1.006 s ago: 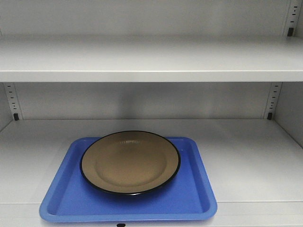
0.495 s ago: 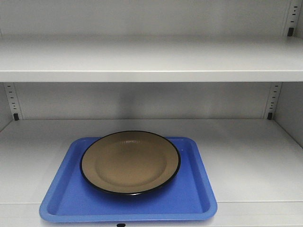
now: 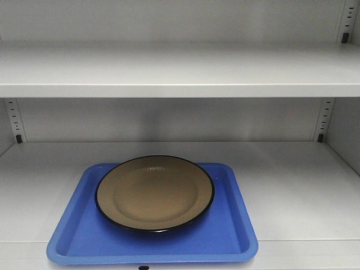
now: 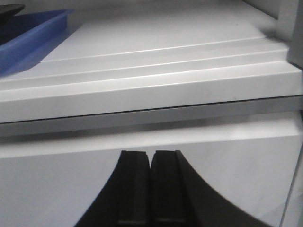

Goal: Place disk in tray to left cabinet

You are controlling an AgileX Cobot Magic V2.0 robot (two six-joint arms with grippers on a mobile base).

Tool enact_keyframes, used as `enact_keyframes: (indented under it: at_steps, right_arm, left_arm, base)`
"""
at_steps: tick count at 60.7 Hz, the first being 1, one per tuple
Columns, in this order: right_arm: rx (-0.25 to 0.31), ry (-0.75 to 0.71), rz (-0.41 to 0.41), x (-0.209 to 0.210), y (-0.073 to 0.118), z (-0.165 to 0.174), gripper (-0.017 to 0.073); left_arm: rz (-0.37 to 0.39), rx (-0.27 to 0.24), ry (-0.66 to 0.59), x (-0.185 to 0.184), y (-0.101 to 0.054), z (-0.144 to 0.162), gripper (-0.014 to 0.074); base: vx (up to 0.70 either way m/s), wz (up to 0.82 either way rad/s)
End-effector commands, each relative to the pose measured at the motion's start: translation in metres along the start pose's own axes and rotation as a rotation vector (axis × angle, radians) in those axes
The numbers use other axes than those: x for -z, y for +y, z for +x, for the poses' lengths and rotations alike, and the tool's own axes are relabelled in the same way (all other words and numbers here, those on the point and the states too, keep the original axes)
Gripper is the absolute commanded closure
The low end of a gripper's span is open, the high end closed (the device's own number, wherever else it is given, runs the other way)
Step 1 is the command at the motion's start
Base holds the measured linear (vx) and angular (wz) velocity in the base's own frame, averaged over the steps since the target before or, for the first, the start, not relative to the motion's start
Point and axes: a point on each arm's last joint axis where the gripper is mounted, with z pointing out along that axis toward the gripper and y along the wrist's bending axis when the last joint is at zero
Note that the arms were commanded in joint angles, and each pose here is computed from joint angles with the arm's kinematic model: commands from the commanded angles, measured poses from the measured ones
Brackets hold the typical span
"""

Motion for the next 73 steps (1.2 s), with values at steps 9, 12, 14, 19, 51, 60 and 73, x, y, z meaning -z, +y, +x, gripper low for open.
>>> enact_keyframes:
  at_steps: [9,12,14,19,51,60,73]
  right_arm:
    - [0.059,-0.096,0.001,-0.001,0.000,-0.002,0.0564]
    - [0.085,-0.110,0.001,-0.001,0.000,-0.004,0.0564]
    - [0.101,-0.124,0.000,0.000,0.000,-0.005,0.0564]
    - [0.136,-0.155,-0.002,0.000,0.001,-0.008,0.0564]
    - [0.153,-0.251,-0.012,0.002,0.003,-0.017,0.0564]
    - [0.153,-0.251,-0.012,0.002,0.003,-0.017,0.0564]
    - [0.153,-0.251,-0.012,0.002,0.003,-0.017,0.0564]
  left_arm:
    - [-0.009,0.012,-0.082,0.000,0.001,-0.002,0.0600]
    - [-0.009,0.012,-0.082,0.000,0.001,-0.002,0.0600]
    - [-0.009,0.012,-0.082,0.000,0.001,-0.002,0.0600]
    - [-0.009,0.012,-0.082,0.000,0.001,-0.002,0.0600]
    - [-0.009,0.012,-0.082,0.000,0.001,-0.002,0.0600]
    - [-0.009,0.012,-0.082,0.000,0.001,-0.002,0.0600]
    - [-0.009,0.012,-0.082,0.000,0.001,-0.002,0.0600]
  base:
    - [0.00,0.00]
    - [0.00,0.00]
    - [0.00,0.00]
    - [0.00,0.00]
    - [0.00,0.00]
    - [0.00,0.00]
    - [0.00,0.00]
